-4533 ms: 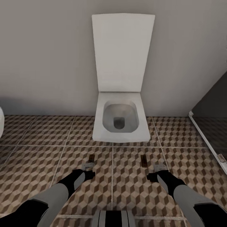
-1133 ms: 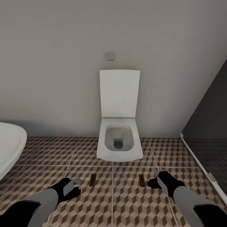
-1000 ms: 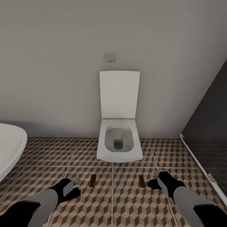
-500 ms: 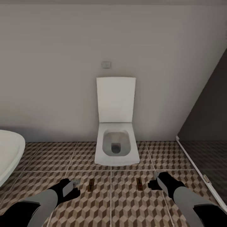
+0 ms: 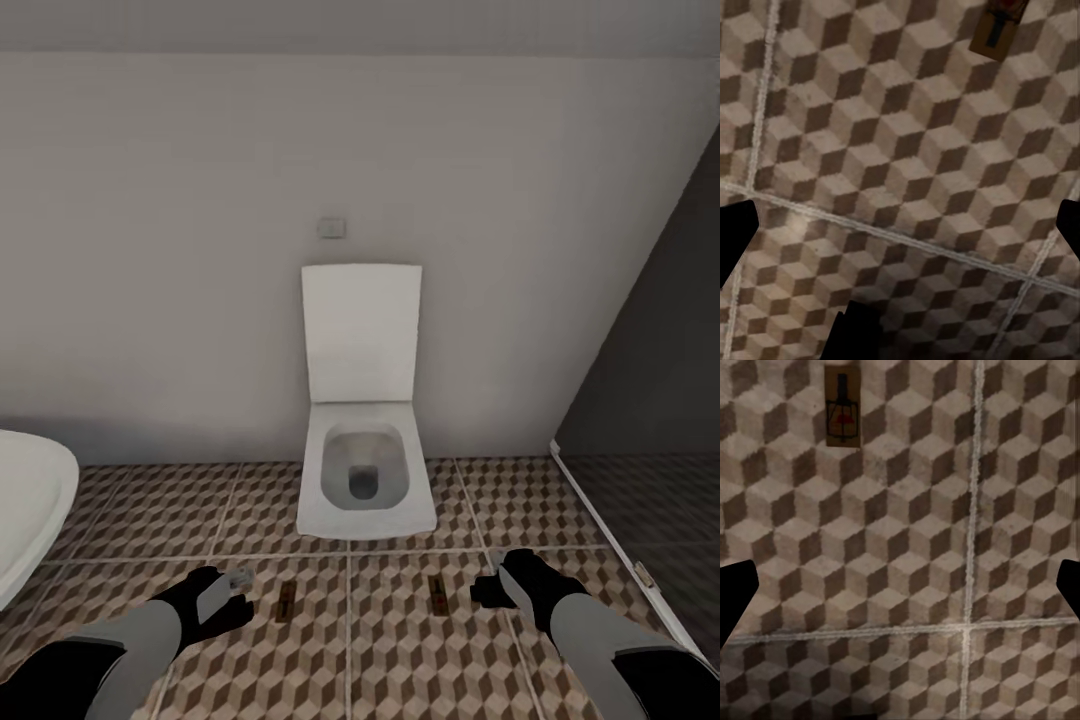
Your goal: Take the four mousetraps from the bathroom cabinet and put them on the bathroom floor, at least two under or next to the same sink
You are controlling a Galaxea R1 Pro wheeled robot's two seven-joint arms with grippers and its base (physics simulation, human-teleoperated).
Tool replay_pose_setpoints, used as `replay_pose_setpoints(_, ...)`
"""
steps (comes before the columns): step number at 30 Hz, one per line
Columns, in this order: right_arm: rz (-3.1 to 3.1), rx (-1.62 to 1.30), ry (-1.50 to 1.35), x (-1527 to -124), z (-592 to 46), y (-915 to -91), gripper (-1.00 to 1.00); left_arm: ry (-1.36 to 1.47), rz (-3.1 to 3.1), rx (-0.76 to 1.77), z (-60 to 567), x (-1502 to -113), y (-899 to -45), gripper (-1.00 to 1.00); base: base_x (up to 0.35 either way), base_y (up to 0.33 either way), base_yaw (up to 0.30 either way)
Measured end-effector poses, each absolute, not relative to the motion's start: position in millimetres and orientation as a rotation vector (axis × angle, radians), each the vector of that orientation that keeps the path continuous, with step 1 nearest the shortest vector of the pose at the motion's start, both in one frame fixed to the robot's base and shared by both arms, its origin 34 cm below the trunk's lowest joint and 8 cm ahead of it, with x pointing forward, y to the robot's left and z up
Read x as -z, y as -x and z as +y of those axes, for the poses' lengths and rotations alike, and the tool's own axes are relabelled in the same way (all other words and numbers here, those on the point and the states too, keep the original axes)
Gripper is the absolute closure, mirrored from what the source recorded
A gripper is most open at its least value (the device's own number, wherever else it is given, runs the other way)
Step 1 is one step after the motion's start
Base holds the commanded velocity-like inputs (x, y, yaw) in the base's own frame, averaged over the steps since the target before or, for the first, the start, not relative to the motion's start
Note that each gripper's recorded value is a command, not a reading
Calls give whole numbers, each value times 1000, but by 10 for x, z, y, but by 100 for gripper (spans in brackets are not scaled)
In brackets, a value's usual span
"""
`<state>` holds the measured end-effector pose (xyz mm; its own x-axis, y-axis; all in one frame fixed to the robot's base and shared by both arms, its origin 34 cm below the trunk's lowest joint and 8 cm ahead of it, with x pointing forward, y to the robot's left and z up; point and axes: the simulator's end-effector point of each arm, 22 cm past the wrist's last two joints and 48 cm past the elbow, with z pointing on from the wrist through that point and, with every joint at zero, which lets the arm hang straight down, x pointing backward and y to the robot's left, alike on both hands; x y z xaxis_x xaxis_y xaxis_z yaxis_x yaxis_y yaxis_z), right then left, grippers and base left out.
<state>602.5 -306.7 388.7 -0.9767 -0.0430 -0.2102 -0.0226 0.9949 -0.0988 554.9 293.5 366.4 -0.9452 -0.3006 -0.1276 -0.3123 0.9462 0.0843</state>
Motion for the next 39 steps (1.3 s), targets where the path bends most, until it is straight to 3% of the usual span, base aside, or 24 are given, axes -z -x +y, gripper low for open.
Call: replay_pose_setpoints(39, 2960, 147, 58, -4688, -3056, -5947, -100, 591, 2935, -157, 3239, -4611, -5728, -100, 0, 0, -2)
